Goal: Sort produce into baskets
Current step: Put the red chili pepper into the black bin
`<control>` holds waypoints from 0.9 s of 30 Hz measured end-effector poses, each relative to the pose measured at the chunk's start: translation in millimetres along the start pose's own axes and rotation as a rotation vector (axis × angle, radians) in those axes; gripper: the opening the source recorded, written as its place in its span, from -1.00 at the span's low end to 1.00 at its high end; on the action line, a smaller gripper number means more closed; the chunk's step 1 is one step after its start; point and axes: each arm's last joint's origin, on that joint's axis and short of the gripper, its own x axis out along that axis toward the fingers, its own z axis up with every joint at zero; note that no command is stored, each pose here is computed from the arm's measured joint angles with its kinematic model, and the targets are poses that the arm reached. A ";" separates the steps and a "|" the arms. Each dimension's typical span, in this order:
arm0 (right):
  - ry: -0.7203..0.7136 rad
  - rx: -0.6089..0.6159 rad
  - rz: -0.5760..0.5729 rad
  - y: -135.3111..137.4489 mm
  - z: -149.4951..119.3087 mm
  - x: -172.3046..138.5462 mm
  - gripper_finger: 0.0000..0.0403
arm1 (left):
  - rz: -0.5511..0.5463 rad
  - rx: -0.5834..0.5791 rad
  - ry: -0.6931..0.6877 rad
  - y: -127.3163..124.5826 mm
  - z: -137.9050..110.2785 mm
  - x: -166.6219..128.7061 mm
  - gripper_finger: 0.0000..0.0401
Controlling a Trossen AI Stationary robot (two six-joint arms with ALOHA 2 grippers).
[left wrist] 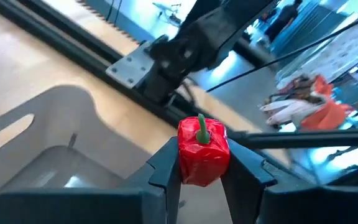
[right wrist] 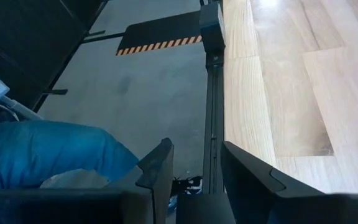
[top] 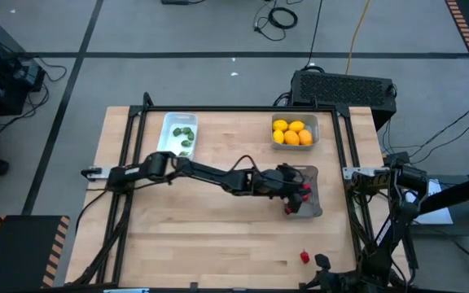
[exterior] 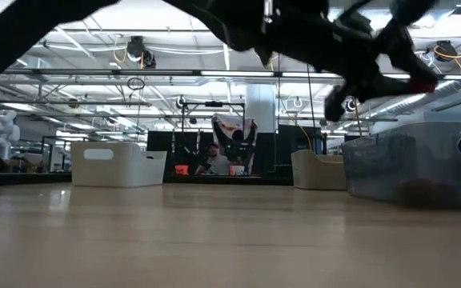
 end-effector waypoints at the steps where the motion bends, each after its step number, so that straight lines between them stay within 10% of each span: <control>1: 0.000 -0.003 0.001 0.1 -0.1 -0.1 -0.38 | 0.008 0.010 0.003 2.3 -4.1 4.6 -0.50; 13: 0.003 -0.050 -0.003 -0.2 -1.0 -0.5 -0.38 | 0.042 0.177 0.013 4.2 -16.2 12.4 -0.12; 27: 0.000 -0.051 0.002 0.6 -1.7 -1.1 -0.38 | -0.016 0.281 -0.026 -23.6 27.9 -14.9 0.28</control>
